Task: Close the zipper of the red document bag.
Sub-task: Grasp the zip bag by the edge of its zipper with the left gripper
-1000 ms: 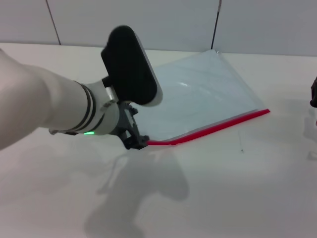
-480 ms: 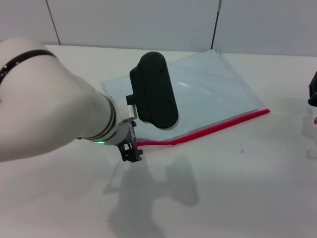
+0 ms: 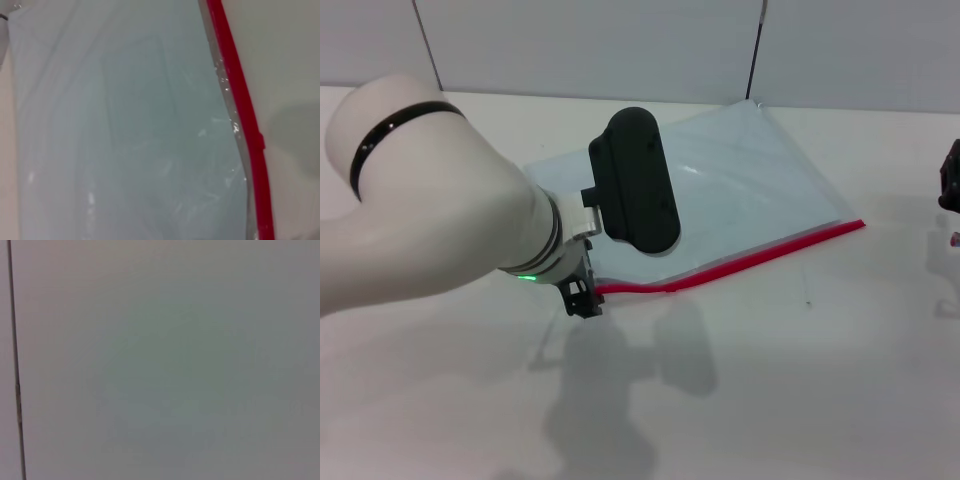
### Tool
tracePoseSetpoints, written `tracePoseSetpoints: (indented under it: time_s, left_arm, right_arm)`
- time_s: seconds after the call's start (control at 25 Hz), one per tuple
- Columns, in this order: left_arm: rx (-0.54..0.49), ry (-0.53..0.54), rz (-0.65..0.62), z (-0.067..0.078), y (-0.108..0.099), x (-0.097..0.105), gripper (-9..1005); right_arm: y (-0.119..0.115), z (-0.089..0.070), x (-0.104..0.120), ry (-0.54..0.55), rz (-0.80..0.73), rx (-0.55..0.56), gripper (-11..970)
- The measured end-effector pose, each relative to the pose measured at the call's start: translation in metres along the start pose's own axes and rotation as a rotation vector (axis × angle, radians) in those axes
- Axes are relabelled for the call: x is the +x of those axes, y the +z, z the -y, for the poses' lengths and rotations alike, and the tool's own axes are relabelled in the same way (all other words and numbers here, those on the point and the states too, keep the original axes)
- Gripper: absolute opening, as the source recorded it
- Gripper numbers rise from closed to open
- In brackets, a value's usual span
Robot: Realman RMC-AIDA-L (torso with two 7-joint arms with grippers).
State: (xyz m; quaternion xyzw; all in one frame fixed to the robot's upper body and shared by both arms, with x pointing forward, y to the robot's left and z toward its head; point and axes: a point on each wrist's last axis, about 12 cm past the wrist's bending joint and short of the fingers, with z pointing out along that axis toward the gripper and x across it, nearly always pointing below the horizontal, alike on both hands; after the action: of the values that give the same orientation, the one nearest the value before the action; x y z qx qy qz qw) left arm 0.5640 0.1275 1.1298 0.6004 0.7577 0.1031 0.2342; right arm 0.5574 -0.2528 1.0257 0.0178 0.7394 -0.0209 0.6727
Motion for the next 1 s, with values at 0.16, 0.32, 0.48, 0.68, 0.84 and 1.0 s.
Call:
tracePoseSetpoints:
  time_s: [0.16, 0.32, 0.48, 0.68, 0.84, 1.0]
  left_arm:
    - [-0.007, 0.006, 0.012, 0.001, 0.004, -0.001, 651]
    - [-0.017, 0.010, 0.031, 0.001, 0.006, -0.003, 649]
    - [-0.026, 0.003, 0.041, 0.000, 0.010, -0.002, 647]
    - [-0.030, -0.007, 0.038, -0.001, 0.014, 0.002, 645]
    - [-0.038, -0.013, 0.046, -0.003, 0.018, 0.003, 547]
    - [-0.046, -0.011, 0.053, -0.004, 0.019, 0.003, 520]
  right_arm:
    - [0.001, 0.000, 0.000, 0.001, -0.002, 0.000, 407]
    - [0.001, 0.000, 0.000, 0.001, -0.002, 0.000, 406]
    - [0.001, 0.000, 0.000, 0.001, -0.004, 0.000, 406]
    - [0.001, -0.001, 0.001, 0.001, -0.013, -0.003, 405]
    - [0.001, -0.001, 0.001, 0.001, -0.013, -0.003, 404]
    - [0.001, -0.001, 0.001, 0.002, -0.013, -0.004, 404]
